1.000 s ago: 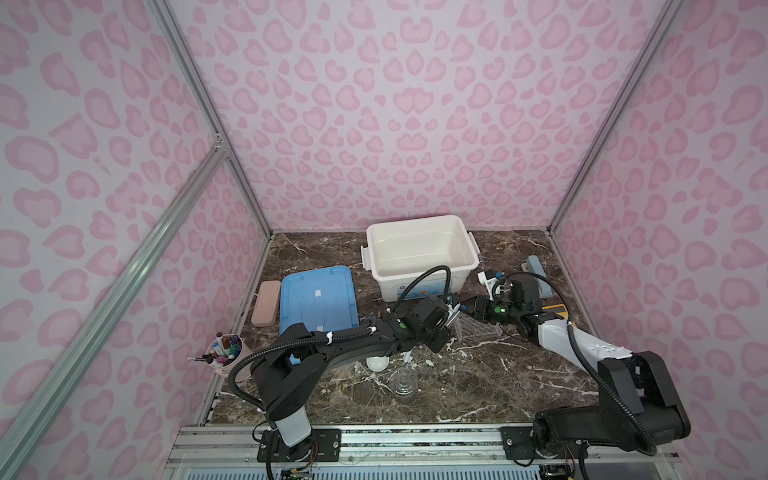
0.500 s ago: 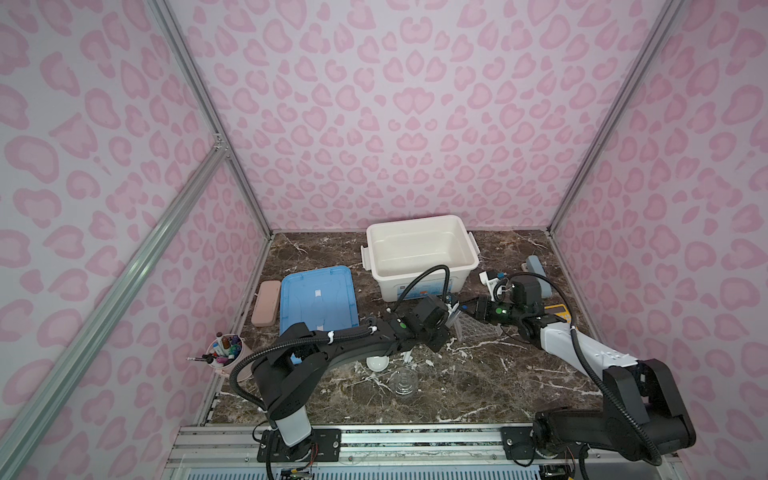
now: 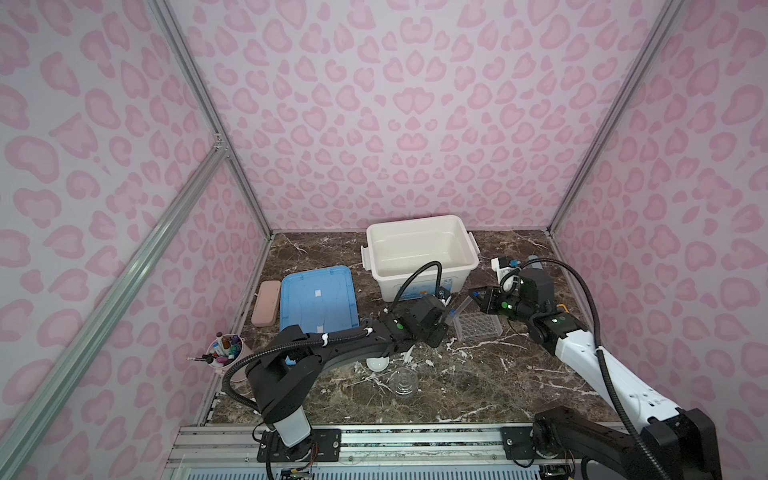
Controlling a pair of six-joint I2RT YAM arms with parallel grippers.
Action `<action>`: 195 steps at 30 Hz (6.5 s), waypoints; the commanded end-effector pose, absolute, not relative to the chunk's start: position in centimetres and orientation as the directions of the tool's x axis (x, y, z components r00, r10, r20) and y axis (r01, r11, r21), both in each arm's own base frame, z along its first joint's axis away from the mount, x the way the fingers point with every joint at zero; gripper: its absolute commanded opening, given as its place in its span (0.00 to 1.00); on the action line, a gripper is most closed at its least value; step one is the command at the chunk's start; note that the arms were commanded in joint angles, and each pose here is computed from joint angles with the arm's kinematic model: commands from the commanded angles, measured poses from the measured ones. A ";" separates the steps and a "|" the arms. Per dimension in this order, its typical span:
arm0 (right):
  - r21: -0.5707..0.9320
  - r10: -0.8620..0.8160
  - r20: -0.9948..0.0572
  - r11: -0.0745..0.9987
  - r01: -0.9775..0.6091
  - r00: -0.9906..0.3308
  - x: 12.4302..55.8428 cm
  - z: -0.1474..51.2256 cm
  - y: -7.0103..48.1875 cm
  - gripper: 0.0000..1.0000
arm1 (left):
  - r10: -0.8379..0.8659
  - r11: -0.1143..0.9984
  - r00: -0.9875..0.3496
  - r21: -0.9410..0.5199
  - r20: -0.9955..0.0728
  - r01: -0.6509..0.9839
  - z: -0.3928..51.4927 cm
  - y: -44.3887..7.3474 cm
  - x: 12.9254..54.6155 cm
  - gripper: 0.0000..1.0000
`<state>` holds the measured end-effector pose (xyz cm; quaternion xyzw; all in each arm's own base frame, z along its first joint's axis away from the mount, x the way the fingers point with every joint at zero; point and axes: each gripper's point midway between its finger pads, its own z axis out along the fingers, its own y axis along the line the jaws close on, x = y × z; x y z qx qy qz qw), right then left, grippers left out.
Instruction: Organize the chemistry lab equipment
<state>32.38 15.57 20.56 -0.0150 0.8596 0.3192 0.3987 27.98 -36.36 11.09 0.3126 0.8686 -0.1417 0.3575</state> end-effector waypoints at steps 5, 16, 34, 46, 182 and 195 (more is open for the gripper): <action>0.250 0.128 -0.805 0.959 -0.136 -0.579 32.5 20.9 11.5 0.14 | 0.414 0.812 -0.587 -0.008 -0.696 0.584 10.2 -35.5 28.6 0.64; 0.125 0.096 -0.867 0.992 -0.027 -0.490 32.8 22.2 9.8 0.13 | 0.415 0.831 -0.620 0.001 -0.666 0.556 9.1 -35.2 28.9 0.65; 0.038 0.051 -0.887 0.999 0.038 -0.459 33.7 20.6 9.0 0.13 | 0.423 0.841 -0.637 0.017 -0.644 0.541 8.3 -34.9 29.0 0.65; 0.054 0.061 -0.891 0.998 0.028 -0.449 34.3 20.0 9.8 0.13 | 0.437 0.839 -0.644 0.027 -0.629 0.543 7.7 -35.0 29.0 0.64; 0.108 0.102 -0.877 0.994 0.015 -0.469 32.6 19.6 9.2 0.48 | 0.499 0.848 -0.730 0.088 -0.467 0.523 1.7 -35.0 29.8 0.46; 0.169 0.155 -0.867 0.986 0.012 -0.473 32.7 19.8 8.8 0.53 | 0.504 0.846 -0.735 0.086 -0.453 0.527 1.4 -35.0 29.7 0.29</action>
